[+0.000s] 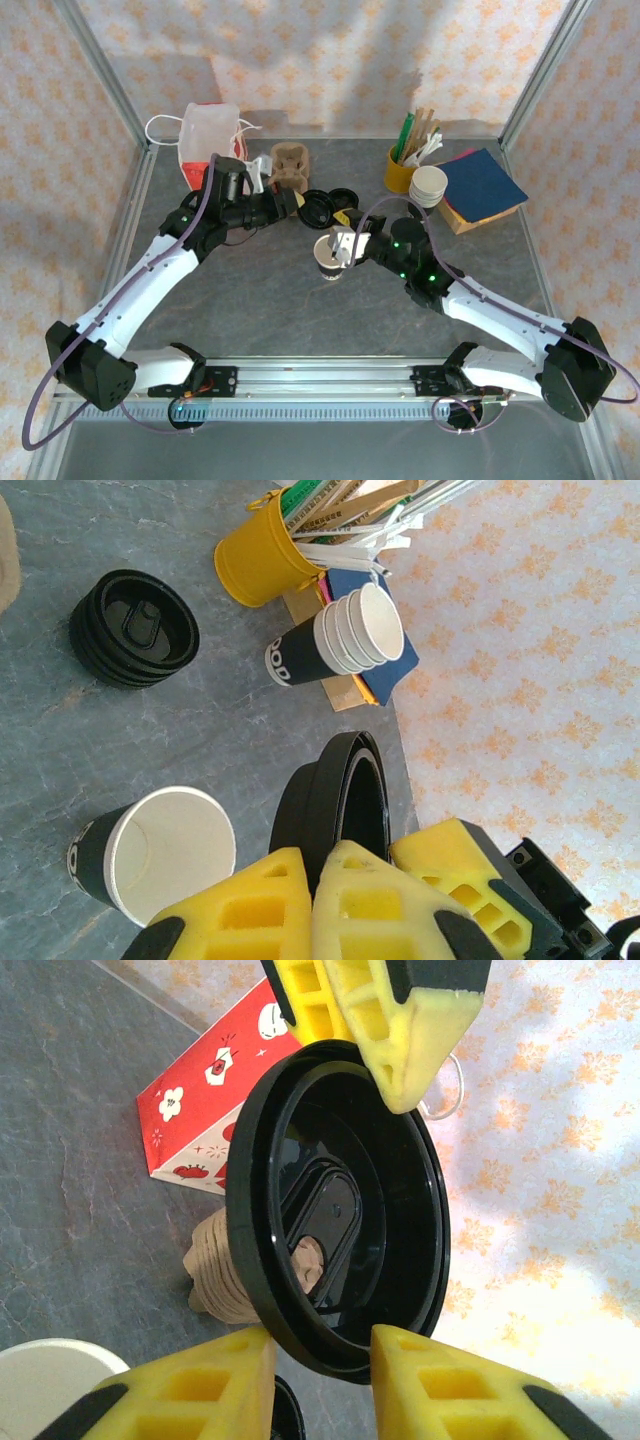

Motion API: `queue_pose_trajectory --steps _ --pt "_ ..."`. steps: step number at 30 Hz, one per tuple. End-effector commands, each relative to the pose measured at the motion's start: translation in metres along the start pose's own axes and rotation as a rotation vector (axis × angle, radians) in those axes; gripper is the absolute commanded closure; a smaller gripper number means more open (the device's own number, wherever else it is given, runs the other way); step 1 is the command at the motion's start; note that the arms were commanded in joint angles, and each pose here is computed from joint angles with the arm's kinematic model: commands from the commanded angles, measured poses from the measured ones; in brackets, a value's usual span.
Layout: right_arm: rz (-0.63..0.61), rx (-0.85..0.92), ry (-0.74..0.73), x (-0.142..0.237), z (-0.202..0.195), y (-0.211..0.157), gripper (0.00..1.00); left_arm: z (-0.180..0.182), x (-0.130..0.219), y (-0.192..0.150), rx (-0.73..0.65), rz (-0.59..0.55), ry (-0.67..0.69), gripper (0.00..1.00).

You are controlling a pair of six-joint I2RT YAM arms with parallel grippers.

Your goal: Pack the takeout coffee

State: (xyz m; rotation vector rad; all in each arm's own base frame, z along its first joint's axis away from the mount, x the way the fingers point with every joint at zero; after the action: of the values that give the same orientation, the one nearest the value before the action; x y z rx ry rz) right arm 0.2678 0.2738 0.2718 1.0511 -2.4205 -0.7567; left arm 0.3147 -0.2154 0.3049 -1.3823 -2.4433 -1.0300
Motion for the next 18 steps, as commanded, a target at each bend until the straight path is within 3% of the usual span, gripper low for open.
queue_pose_trajectory --steps 1,18 --pt "-0.054 -0.004 -0.048 -0.001 -0.015 0.017 0.71 -0.009 0.008 0.004 -0.004 -0.020 -0.045 0.97" --pt "-0.119 -0.029 -0.067 0.007 -0.020 0.031 0.77 -0.011 0.006 -0.002 0.022 -0.003 -0.080 0.97"
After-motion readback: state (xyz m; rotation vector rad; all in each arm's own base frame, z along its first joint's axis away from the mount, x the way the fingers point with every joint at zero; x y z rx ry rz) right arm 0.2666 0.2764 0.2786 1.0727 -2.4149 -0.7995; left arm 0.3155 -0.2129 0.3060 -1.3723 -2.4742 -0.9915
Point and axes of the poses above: each hand's point on the last joint's axis, 136 mm out from that joint toward the fingers, its own x axis back along the fingers, its own z axis along the line the jaws close on, y = z × x, the point moved 1 cm from there along x, back along the fingers, and after that the axes turned 3 degrees about -x, right-handed, at the moved point
